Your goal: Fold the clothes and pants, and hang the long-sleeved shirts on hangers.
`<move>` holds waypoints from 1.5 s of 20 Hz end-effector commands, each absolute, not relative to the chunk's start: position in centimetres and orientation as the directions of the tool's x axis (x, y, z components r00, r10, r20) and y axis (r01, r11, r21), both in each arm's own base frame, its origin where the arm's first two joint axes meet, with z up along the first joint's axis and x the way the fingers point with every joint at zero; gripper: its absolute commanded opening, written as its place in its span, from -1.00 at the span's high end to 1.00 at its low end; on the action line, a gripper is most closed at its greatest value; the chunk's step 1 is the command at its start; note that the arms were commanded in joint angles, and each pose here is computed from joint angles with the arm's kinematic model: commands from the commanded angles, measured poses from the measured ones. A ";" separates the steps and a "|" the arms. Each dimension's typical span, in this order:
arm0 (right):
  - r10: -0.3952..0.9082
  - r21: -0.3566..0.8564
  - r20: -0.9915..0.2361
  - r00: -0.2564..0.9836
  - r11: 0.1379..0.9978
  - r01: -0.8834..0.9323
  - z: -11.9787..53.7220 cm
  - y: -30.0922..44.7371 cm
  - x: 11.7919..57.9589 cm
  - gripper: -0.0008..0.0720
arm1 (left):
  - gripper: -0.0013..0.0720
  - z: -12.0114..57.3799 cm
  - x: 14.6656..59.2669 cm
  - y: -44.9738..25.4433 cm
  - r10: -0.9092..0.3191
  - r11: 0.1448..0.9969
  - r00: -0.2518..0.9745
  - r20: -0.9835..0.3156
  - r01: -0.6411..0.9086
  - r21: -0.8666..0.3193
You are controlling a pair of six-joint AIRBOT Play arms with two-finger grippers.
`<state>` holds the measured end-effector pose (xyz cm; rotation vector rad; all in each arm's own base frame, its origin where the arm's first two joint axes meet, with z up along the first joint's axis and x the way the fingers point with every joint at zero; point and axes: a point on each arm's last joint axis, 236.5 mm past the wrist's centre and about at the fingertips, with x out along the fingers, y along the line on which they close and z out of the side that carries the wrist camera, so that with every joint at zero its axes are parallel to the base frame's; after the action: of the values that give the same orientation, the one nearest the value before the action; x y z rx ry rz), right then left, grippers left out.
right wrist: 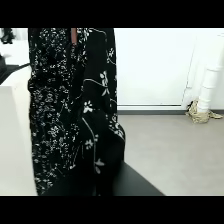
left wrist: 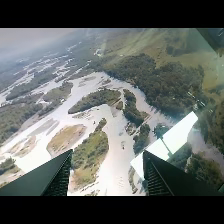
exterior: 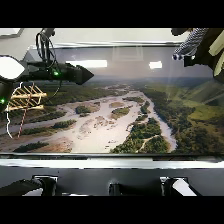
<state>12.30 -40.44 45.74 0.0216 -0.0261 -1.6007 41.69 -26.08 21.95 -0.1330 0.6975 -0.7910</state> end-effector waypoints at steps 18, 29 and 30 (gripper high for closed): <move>-0.993 0.221 -0.119 0.006 -0.021 0.975 44.5 -37.9 9.6 -0.63 | -0.53 21.9 41.7 -26.1 -0.692 0.708 0.494 -0.526 0.608 -0.360; -0.929 0.314 0.357 0.097 0.217 0.924 58.6 -25.9 4.9 -0.90 | -0.78 22.4 41.8 -25.6 -0.688 0.722 0.507 -0.519 0.551 -0.419; -0.896 0.311 0.423 0.133 0.282 0.908 60.2 -24.7 5.5 -0.90 | -0.78 22.6 41.8 -25.4 -0.687 0.724 0.512 -0.516 0.549 -0.418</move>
<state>5.09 -28.30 55.64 0.0841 -0.4380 -1.4414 41.73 -25.72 22.30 -0.1828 0.7103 -0.7663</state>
